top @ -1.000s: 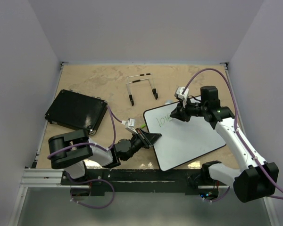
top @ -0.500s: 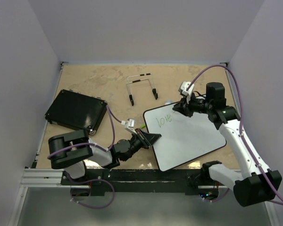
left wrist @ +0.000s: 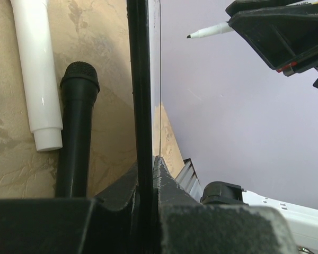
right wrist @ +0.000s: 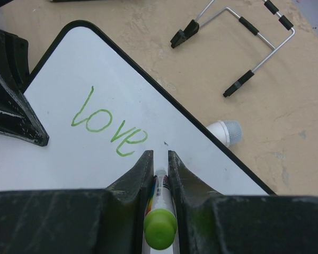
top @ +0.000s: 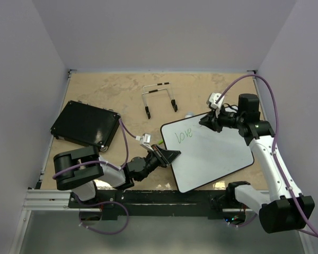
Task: Write a sentence on the whiteboard
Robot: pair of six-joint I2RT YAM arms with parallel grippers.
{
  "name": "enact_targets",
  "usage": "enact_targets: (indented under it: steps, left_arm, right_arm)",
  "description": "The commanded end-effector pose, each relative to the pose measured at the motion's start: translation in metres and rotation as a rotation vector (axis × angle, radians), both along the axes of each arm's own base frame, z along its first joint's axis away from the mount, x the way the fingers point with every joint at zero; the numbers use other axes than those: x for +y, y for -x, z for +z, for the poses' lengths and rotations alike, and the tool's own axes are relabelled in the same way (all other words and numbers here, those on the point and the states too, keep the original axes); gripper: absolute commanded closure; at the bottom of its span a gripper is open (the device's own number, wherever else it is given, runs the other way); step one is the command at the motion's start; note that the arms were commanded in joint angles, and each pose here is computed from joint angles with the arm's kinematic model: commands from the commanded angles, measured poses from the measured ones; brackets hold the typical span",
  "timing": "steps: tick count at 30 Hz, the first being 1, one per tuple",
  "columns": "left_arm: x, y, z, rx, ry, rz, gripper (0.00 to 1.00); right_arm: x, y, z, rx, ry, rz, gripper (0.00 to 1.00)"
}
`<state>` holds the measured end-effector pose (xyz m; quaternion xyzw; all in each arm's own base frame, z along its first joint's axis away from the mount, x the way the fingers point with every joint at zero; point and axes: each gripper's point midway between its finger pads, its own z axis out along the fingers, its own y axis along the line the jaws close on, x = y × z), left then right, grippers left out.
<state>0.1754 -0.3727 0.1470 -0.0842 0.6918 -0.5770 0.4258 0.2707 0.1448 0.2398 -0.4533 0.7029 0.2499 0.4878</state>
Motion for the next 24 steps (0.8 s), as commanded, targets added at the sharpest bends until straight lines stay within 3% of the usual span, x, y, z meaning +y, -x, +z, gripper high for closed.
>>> enact_targets:
  steps: [1, 24]
  left_arm:
    - [0.0055, 0.0018, 0.0449, -0.136, 0.106, 0.006, 1.0]
    - [0.0042, -0.0001, 0.0441, -0.12, 0.091, 0.013, 1.0]
  right_arm:
    - [0.0013, 0.0083, 0.0072, -0.041, -0.02, 0.049, 1.0]
    - [-0.0001, 0.0101, 0.0041, -0.028, -0.102, 0.118, 1.0]
